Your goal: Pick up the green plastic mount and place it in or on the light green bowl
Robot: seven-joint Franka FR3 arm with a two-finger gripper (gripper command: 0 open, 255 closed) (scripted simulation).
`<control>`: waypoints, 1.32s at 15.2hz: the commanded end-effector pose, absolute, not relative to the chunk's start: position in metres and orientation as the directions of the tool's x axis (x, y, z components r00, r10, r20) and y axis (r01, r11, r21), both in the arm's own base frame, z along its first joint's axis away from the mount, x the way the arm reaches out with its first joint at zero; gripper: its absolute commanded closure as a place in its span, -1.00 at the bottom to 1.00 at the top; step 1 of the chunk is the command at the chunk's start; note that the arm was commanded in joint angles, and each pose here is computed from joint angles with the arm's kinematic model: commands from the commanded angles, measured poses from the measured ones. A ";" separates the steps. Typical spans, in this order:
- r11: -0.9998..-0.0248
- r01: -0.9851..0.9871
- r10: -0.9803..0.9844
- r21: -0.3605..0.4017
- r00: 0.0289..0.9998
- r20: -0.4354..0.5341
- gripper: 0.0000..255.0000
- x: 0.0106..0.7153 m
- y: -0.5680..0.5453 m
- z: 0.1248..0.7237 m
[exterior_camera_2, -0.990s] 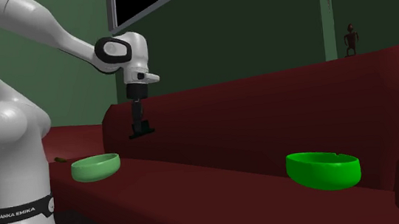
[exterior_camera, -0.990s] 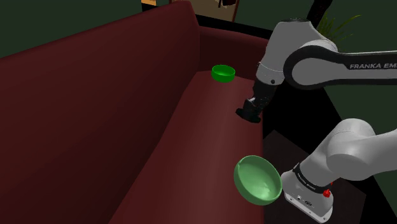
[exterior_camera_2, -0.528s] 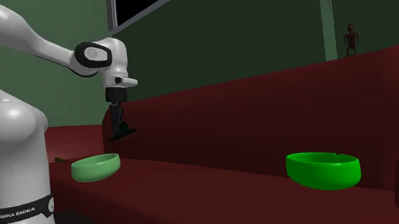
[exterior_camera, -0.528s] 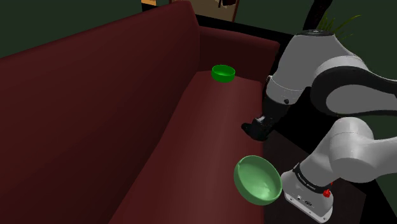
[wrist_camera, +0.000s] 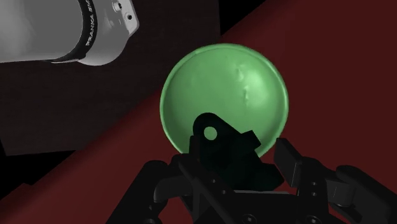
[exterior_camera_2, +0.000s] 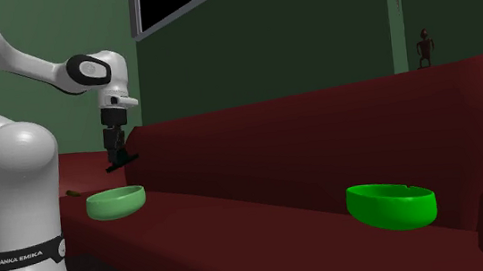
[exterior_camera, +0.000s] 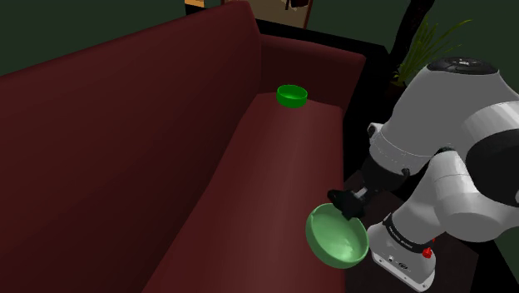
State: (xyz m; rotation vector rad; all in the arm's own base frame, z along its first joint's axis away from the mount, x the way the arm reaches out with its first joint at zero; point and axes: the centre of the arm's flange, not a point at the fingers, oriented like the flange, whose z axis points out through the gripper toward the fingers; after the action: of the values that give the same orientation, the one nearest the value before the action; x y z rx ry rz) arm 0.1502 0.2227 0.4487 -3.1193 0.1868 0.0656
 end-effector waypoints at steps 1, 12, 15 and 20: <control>-0.993 -0.121 -0.121 -0.013 0.992 -0.044 1.00 0.142 0.229 0.441; -0.993 -0.121 -0.121 -0.013 0.992 -0.044 1.00 0.142 0.229 0.382; -0.993 -0.121 -0.121 -0.013 0.992 -0.044 1.00 0.142 0.229 0.372; -0.993 -0.121 -0.121 -0.013 0.992 -0.044 1.00 0.142 0.229 0.372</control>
State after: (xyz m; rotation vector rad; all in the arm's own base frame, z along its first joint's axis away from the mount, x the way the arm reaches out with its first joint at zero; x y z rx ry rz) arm 0.1418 0.2286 0.3724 -3.1196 0.1895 0.0680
